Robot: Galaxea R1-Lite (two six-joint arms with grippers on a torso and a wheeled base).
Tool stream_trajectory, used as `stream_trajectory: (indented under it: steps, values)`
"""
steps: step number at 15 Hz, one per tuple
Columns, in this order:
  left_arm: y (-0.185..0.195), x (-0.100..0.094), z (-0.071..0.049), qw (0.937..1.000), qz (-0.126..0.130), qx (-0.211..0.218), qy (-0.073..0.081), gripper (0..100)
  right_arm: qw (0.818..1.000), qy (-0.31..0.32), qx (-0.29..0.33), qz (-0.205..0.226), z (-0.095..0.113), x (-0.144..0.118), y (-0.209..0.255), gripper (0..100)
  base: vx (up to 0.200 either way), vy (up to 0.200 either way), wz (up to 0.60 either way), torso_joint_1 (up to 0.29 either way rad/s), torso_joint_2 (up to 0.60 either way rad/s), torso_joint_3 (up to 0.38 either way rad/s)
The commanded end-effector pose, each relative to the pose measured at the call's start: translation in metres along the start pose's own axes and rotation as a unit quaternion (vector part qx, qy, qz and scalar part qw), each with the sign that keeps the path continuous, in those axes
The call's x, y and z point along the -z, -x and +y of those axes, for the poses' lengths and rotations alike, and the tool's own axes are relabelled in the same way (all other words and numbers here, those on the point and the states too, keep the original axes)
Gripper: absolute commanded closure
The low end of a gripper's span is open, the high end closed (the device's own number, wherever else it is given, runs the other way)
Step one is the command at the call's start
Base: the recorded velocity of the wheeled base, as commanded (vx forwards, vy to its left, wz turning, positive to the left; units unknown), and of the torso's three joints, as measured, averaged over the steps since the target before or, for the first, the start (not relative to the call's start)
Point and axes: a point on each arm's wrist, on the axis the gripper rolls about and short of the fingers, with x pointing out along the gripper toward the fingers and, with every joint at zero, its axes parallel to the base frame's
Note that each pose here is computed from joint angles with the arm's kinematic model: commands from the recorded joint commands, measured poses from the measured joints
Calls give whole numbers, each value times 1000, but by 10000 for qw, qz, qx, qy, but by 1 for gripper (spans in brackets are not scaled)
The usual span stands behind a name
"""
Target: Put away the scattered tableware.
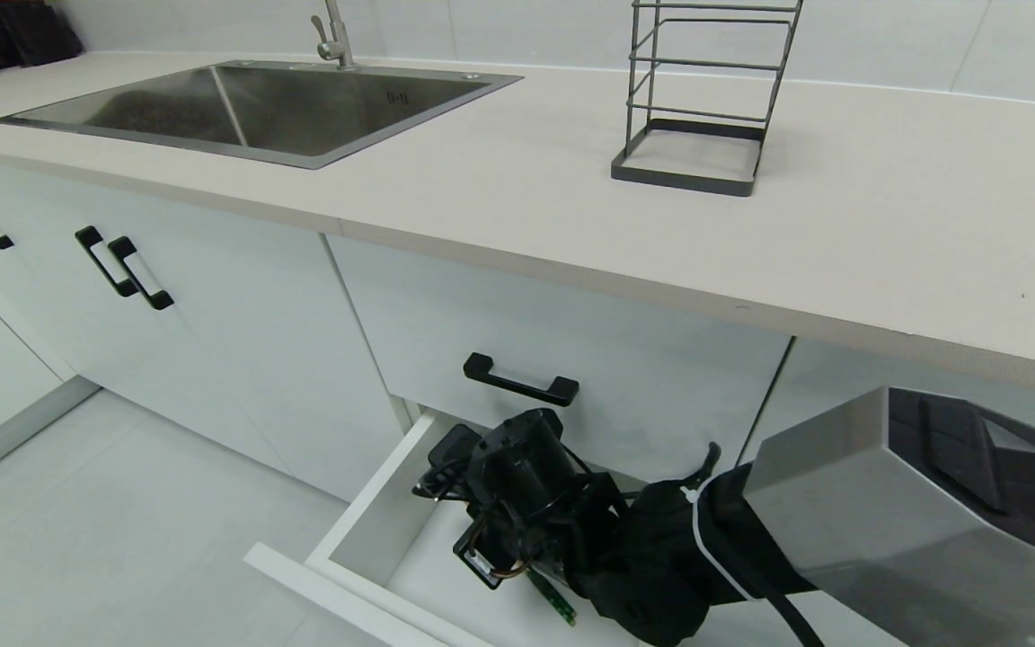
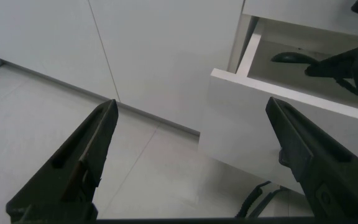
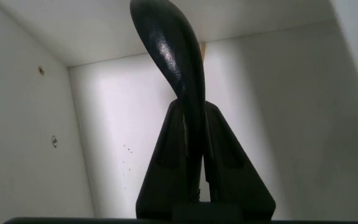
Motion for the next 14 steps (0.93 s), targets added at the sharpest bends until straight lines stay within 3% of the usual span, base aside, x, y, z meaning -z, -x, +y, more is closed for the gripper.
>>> stream_trajectory:
  steps: [1,14]
  values:
    - [0,0,0,10000,-2,-4,3,0,9999,28,-21,122,3,8,-8,100,0,0,0,0,0,0]
    - [0,0,0,10000,-2,-4,3,0,9991,4,33,416,1,31,-38,100,0,0,0,0,0,0]
